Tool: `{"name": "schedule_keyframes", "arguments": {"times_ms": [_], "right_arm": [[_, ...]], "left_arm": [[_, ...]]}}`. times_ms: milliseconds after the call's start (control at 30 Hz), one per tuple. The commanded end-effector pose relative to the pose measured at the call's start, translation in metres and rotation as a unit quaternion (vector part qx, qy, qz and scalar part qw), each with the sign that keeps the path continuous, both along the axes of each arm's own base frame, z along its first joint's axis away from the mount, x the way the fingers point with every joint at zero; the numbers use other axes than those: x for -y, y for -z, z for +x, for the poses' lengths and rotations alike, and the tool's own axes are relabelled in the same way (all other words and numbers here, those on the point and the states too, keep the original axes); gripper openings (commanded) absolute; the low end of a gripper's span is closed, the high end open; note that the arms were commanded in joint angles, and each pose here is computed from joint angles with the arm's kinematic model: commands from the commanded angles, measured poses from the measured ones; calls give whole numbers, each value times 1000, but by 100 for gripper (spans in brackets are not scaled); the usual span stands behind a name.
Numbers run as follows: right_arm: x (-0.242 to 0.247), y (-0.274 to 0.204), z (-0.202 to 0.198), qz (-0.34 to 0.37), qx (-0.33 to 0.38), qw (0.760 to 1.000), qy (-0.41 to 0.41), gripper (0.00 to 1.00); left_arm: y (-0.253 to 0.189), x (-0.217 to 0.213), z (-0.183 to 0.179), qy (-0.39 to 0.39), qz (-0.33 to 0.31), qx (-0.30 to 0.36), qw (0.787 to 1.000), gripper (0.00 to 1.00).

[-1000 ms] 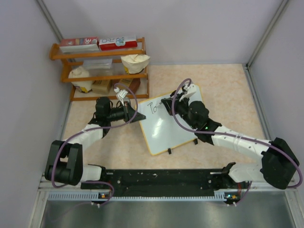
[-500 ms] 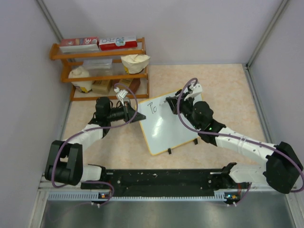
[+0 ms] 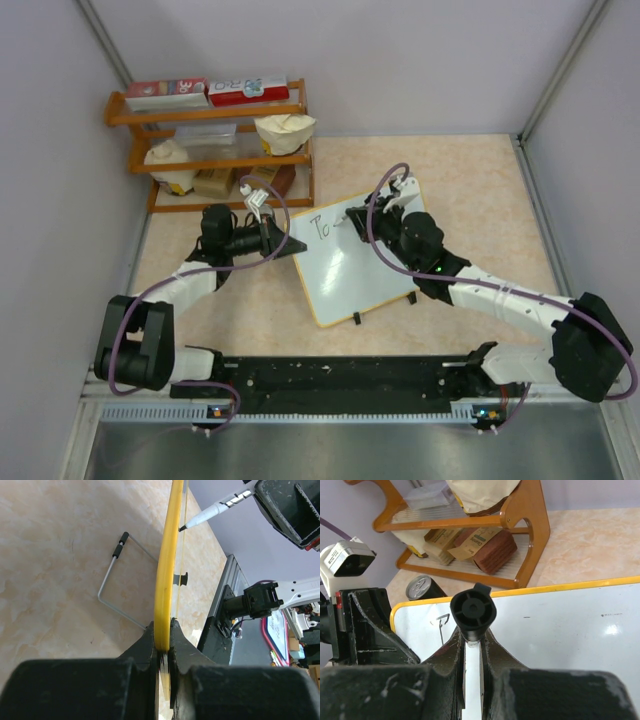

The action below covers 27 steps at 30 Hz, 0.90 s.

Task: Write a sentence on the whiteboard

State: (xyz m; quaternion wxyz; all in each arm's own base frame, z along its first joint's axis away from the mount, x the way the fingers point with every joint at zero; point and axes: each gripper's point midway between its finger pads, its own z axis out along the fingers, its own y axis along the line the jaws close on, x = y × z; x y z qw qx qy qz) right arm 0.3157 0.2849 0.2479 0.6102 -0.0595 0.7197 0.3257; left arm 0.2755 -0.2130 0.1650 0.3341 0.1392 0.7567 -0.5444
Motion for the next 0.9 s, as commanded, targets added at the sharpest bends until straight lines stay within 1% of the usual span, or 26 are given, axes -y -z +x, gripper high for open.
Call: {"name": "schedule_keyframes", "arguments": {"times_ms": [0,267,400,700,867], "right_arm": [[-5,4,-1,0,-8,1000,-18,0],[-1,22,-8,-12,-25,999,-21,0],[5,26,-7,-14,-29,999,-7,0],[16,13,3,-15,-22,999,31,0],[16,-2,7,-9,-8,999,36,0]], "left_arm": [[17,-3,3,-2,36,42,998,0],[17,-3,4,-3,36,42,998,0],[17,-3,3,-2,36,41,999,0],[17,-3,3,-2,37,42,998,0],[17,-3,3,-2,37,43,998,0]]}}
